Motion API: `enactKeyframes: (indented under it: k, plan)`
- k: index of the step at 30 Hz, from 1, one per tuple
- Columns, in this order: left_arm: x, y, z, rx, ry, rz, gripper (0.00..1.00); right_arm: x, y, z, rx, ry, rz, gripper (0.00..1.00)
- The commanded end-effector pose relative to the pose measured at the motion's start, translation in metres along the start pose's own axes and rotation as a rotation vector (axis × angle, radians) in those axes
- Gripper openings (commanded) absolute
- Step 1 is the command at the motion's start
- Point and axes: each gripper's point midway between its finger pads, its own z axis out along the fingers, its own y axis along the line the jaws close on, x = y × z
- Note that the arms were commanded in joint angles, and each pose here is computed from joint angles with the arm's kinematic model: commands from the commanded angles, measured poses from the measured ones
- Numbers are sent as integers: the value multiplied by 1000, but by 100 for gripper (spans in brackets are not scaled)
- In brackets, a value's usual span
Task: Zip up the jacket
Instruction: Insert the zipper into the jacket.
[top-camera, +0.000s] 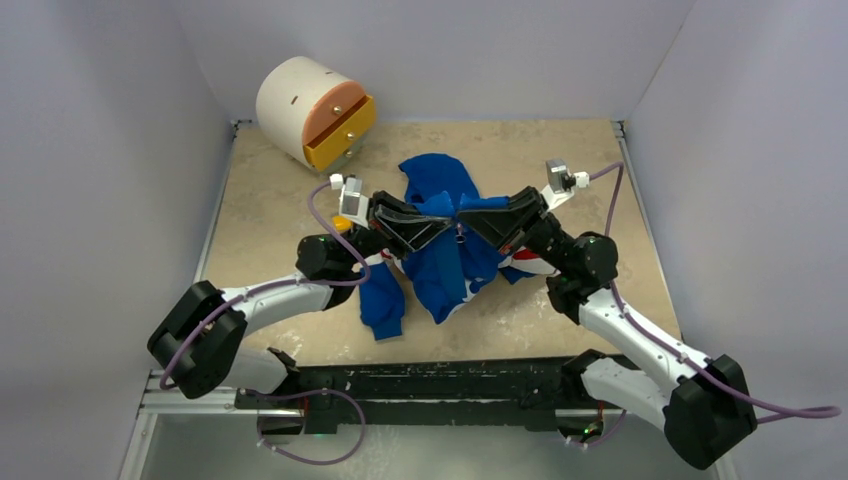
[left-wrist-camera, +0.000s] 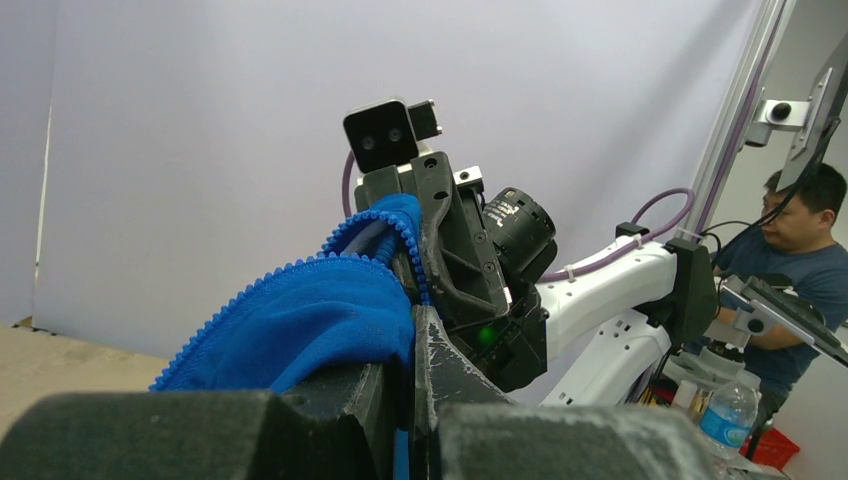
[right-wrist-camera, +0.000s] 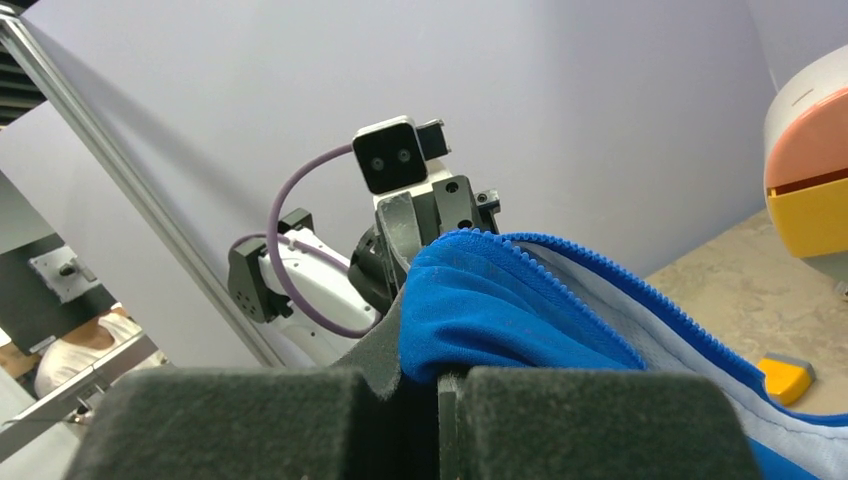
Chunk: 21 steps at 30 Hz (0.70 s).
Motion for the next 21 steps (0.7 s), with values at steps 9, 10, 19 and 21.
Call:
enactKeyframes:
  k: [9, 10, 19, 21]
  plan:
    - [-63, -51, 2, 158, -222, 209, 0, -21, 26, 7, -97, -53, -70, 0]
    - [-63, -51, 2, 158, -221, 208, 0, -20, 26, 7, -98, -51, -66, 0]
    - [-56, -47, 5, 169, -198, 193, 0, -20, 28, 7, -106, -47, -66, 0]
    - [-55, -46, 6, 167, -197, 193, 0, -20, 28, 7, -106, -47, -66, 0]
